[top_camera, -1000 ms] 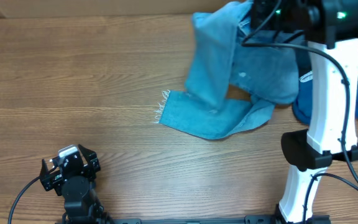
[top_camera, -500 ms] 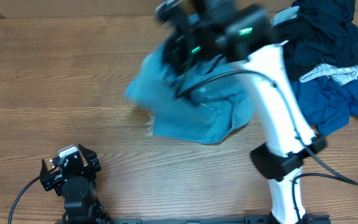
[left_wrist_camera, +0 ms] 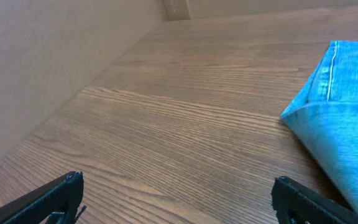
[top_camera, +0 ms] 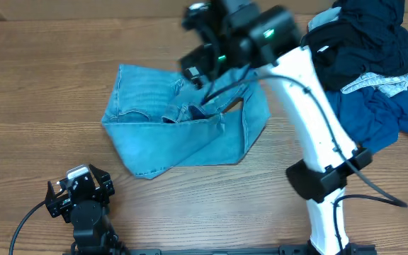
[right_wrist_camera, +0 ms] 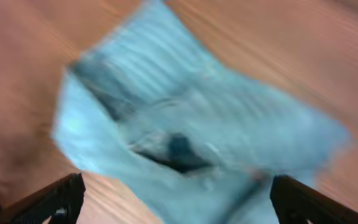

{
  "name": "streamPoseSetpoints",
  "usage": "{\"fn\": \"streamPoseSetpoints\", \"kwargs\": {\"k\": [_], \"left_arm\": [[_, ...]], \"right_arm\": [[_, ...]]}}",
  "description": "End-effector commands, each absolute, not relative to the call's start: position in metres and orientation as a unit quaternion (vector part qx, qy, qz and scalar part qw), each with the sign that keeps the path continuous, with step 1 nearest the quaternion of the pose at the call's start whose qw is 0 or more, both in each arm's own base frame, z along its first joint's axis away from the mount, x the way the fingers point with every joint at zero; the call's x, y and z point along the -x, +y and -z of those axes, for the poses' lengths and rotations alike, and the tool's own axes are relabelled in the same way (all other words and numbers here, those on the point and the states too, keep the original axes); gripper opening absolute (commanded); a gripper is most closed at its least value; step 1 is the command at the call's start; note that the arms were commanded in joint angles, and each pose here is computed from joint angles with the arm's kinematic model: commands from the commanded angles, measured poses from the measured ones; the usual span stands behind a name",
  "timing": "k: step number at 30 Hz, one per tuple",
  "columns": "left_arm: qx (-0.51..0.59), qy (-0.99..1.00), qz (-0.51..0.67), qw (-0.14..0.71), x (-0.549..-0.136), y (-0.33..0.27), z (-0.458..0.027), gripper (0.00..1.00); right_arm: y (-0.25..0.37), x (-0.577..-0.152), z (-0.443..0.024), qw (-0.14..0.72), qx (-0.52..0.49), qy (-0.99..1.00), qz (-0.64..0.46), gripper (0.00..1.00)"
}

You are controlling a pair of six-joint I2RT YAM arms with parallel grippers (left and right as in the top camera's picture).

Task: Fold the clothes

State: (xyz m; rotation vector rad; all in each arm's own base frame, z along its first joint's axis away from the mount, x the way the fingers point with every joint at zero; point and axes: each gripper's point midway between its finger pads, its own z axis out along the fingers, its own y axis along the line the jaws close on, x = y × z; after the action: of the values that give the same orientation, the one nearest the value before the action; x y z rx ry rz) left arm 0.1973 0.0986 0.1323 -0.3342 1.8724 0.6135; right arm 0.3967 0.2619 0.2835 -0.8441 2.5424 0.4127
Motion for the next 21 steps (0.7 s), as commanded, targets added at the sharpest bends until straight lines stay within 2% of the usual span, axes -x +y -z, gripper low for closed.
{"fn": "streamPoseSetpoints", "kwargs": {"k": [1,5,10,14,21], "left_arm": [[0.141,0.790,-0.254,0.541,-0.198,0.097,-0.131,1.00],[0.141,0.790,-0.254,0.541,-0.198,0.097,-0.131,1.00],[0.141,0.790,-0.254,0.541,-0.198,0.097,-0.131,1.00],[0.141,0.790,-0.254,0.541,-0.198,0.097,-0.131,1.00],[0.141,0.790,-0.254,0.541,-0.198,0.097,-0.131,1.00]], "right_arm": [[0.237,-0.401,-0.265,0.179,0.281,0.936,-0.116,1.00],[0.264,-0.393,-0.226,0.135,0.341,0.922,-0.121,1.00],[0.309,-0.360,-0.181,0.086,0.424,0.896,-0.101,1.00],[0.339,-0.343,-0.172,0.095,0.463,0.877,-0.093,1.00],[0.360,-0.353,-0.144,0.129,0.482,0.866,-0.040,1.00]]}}
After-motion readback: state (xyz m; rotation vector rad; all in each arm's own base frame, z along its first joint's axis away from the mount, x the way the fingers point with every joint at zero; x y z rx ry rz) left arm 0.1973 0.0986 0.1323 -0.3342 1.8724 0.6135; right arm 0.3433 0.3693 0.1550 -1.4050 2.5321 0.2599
